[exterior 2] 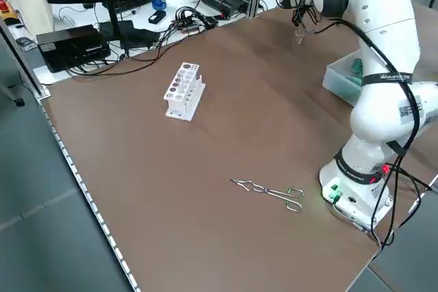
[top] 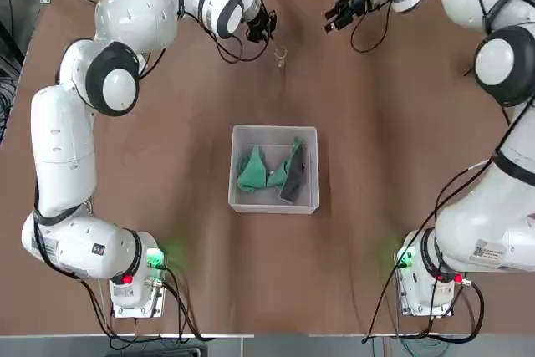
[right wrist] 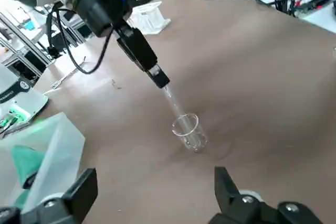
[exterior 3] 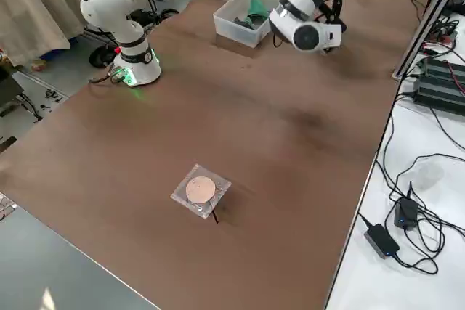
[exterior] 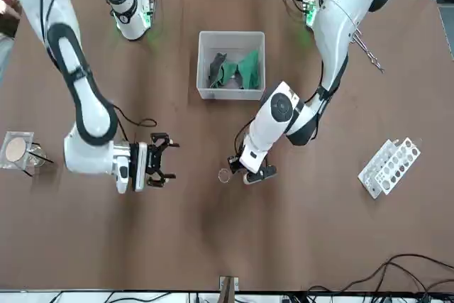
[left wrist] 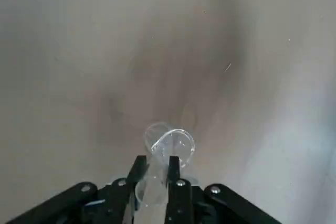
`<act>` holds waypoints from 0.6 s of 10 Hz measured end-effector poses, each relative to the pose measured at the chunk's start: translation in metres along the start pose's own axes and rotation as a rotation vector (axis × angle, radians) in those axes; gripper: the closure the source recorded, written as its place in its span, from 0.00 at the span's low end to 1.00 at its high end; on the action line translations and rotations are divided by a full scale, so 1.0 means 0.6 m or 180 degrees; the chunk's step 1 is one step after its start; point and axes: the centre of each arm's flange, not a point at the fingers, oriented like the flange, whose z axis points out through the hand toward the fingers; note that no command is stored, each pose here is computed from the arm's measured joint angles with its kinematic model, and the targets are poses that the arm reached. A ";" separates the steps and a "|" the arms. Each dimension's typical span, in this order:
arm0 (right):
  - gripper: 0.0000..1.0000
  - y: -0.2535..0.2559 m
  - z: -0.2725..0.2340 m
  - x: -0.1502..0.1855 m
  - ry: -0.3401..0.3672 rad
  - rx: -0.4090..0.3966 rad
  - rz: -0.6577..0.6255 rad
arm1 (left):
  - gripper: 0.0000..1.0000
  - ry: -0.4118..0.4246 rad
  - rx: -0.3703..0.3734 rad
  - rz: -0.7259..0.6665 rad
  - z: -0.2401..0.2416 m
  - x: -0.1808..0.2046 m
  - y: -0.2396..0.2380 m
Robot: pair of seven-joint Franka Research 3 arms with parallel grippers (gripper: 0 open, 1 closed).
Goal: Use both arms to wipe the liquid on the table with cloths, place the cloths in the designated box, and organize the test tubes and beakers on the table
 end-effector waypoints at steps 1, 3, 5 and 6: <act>0.01 0.013 0.027 -0.029 0.0181 0.0053 -0.0154 | 0.79 0.0017 -0.0011 0.0004 -0.006 0.002 0.003; 0.01 0.029 0.082 -0.083 0.0417 0.0096 -0.0312 | 0.79 0.0065 -0.0024 0.0010 -0.034 0.004 0.015; 0.01 0.034 0.142 -0.124 0.0777 0.0070 -0.0490 | 0.79 0.0081 0.0079 0.0048 -0.083 0.005 0.030; 0.01 0.033 0.173 -0.141 0.0886 0.0075 -0.0536 | 0.79 0.0106 0.0135 0.0063 -0.117 0.007 0.037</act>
